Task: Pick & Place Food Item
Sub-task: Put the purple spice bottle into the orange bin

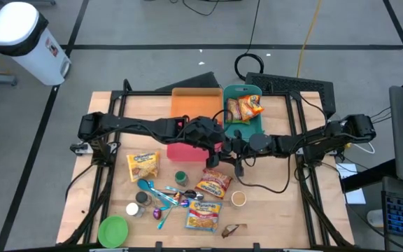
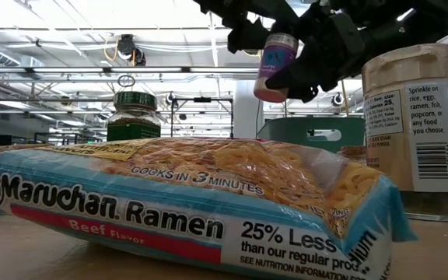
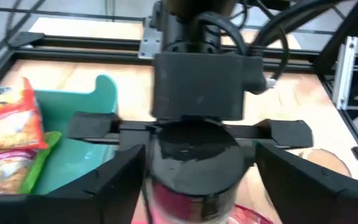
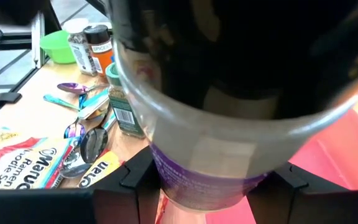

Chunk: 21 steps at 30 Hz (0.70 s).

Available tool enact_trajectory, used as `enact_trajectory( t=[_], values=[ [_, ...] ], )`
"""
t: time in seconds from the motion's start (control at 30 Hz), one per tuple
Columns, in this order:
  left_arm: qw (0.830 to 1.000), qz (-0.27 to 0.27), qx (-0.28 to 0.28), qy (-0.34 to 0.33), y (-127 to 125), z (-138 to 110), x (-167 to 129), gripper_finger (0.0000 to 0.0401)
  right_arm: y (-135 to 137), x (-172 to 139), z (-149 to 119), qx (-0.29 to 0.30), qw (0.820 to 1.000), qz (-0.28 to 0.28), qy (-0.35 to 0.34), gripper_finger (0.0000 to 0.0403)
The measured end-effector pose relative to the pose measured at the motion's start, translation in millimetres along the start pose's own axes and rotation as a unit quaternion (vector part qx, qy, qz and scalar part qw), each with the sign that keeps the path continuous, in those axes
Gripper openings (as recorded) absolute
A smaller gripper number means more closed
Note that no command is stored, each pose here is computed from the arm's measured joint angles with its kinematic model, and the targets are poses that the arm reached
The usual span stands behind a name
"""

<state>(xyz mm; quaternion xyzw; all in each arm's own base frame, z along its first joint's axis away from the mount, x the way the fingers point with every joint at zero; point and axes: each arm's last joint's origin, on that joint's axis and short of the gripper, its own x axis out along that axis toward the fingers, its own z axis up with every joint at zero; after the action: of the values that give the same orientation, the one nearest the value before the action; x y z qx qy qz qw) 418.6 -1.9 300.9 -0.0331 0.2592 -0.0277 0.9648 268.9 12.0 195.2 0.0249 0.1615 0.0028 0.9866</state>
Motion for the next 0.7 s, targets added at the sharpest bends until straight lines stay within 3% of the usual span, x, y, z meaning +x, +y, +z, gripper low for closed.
enact_trajectory(
  t=[0.27, 0.5, 0.7],
  values=[
    [1.000, -0.002, 0.000, 0.000, 0, -1, 1, 0.0209, 0, 0, -1, 0.002, 1.000, 0.000, 0.004, 0.0174],
    [1.000, 0.008, -0.002, -0.007, 0, 3, -5, 0.0208, 0, 0, 0, 0.002, 1.000, 0.003, 0.000, 0.0199],
    [0.997, 0.065, 0.014, -0.036, -6, 20, -41, 0.0208, 0, -6, 6, 0.003, 1.000, 0.002, -0.007, 0.0255]
  ],
)
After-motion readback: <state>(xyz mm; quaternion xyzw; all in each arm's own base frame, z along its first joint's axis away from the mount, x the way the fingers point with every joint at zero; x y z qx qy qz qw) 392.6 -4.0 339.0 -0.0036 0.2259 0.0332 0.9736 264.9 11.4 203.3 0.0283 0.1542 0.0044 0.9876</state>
